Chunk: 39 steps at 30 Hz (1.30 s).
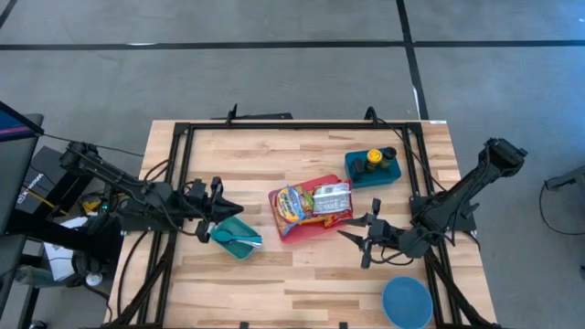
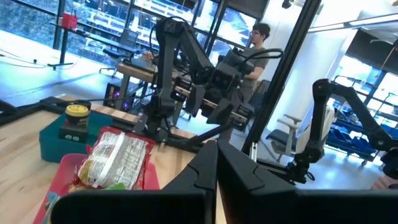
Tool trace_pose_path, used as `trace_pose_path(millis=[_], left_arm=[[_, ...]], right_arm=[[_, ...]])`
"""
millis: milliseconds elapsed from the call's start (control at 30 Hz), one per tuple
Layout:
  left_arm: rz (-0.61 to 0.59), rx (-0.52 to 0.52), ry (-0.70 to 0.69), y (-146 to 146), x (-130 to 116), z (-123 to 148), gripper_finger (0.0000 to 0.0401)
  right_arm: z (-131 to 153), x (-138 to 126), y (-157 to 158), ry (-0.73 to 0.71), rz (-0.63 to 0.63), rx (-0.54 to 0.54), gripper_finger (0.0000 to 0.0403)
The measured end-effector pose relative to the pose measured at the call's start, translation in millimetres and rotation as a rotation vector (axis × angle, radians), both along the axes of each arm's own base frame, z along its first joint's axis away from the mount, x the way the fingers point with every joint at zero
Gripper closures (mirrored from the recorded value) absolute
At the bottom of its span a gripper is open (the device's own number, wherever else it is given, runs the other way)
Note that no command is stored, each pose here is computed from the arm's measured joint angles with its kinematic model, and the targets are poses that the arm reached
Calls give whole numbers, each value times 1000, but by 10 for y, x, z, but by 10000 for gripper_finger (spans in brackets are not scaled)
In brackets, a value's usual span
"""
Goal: Pick & Place Food Item
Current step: Return to Home Position
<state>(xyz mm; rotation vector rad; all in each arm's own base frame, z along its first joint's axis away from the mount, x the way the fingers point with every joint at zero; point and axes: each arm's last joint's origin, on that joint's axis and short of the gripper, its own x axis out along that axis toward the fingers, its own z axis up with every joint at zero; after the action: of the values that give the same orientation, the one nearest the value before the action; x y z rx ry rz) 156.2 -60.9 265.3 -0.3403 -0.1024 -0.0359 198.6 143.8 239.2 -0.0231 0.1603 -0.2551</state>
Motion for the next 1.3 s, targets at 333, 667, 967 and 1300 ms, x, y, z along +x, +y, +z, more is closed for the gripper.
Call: trace_pose_path(millis=[333, 667, 967, 1300], left_arm=[[0, -7, -7, 0, -1, 7, 400], [-180, 108, -1, -57, -5, -16, 400], [-238, 168, 16, -72, -15, -42, 400], [-225, 168, -9, 17, -193, 38, 400]], right_arm=[[-7, 66, -47, 22, 88, 30, 395], [-7, 150, -73, 63, 350, 68, 400], [111, 242, -76, -73, 486, -28, 402], [144, 350, -304, -86, 414, -48, 402]])
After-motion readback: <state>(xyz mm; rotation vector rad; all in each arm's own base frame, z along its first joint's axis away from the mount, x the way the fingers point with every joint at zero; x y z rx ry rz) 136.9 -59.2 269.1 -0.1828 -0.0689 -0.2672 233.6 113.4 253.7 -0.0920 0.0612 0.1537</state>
